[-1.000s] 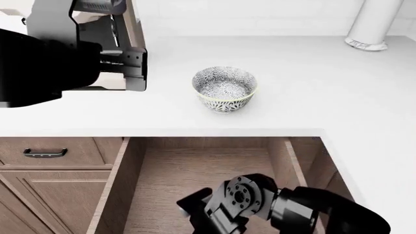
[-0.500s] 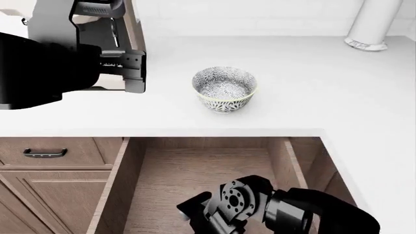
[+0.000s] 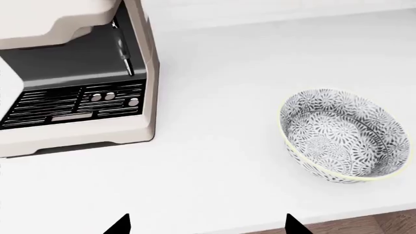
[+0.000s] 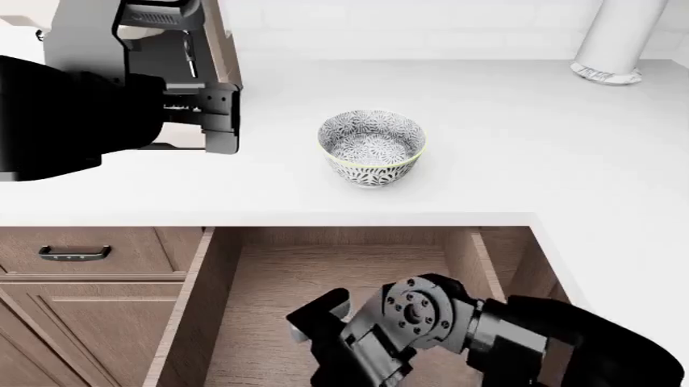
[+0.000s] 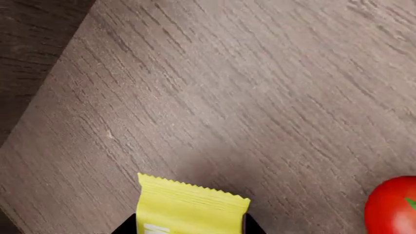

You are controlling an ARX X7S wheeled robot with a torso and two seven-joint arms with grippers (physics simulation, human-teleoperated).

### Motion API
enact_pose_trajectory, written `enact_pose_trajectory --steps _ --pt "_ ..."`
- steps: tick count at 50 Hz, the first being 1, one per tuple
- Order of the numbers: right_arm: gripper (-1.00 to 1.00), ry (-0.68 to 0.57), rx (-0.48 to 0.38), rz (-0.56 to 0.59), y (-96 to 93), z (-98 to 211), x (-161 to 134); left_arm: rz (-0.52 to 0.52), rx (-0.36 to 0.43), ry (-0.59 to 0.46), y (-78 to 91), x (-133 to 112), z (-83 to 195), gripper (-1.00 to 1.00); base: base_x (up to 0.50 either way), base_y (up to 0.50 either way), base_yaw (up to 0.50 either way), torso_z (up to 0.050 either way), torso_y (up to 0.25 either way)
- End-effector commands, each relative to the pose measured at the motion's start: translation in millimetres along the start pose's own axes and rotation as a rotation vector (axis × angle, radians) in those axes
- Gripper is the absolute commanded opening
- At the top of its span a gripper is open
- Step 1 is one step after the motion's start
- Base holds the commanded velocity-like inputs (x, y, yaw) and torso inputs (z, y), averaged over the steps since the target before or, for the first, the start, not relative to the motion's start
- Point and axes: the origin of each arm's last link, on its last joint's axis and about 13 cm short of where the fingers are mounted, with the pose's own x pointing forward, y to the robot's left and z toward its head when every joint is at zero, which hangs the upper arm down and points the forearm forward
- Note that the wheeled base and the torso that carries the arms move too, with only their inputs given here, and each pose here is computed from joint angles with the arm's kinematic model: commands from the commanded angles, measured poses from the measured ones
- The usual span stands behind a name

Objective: Place the bar in the bowl and close the drawer.

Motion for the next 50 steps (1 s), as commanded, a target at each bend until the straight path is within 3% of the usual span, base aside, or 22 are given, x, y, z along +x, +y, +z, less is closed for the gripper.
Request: enact_pose_trajectory --steps 1,18,40,50 --pt "-1.0 -0.123 -0.05 -0.032 7.7 4.5 -42.7 0.004 -0.009 -0.006 1.7 -2.8 2.1 1.0 0.0 0.0 0.0 0.0 0.0" --pt "-1.0 -0.285 -0.096 -0.068 14.4 5.5 -98.8 0.021 -0.024 -0.018 6.2 -4.4 3.2 1.0 0.0 0.0 0.0 0.0 0.0" --pt "-1.0 -0.541 -0.091 -0.11 6.1 13.4 -201.8 -0.023 -0.044 -0.093 8.2 -13.0 3.7 1.0 0.0 0.0 0.0 0.0 0.0" --pt "-1.0 -0.629 -0.09 -0.13 8.7 17.7 -236.5 0.029 -0.05 -0.138 10.5 -17.0 6.1 1.0 0.0 0.0 0.0 0.0 0.0"
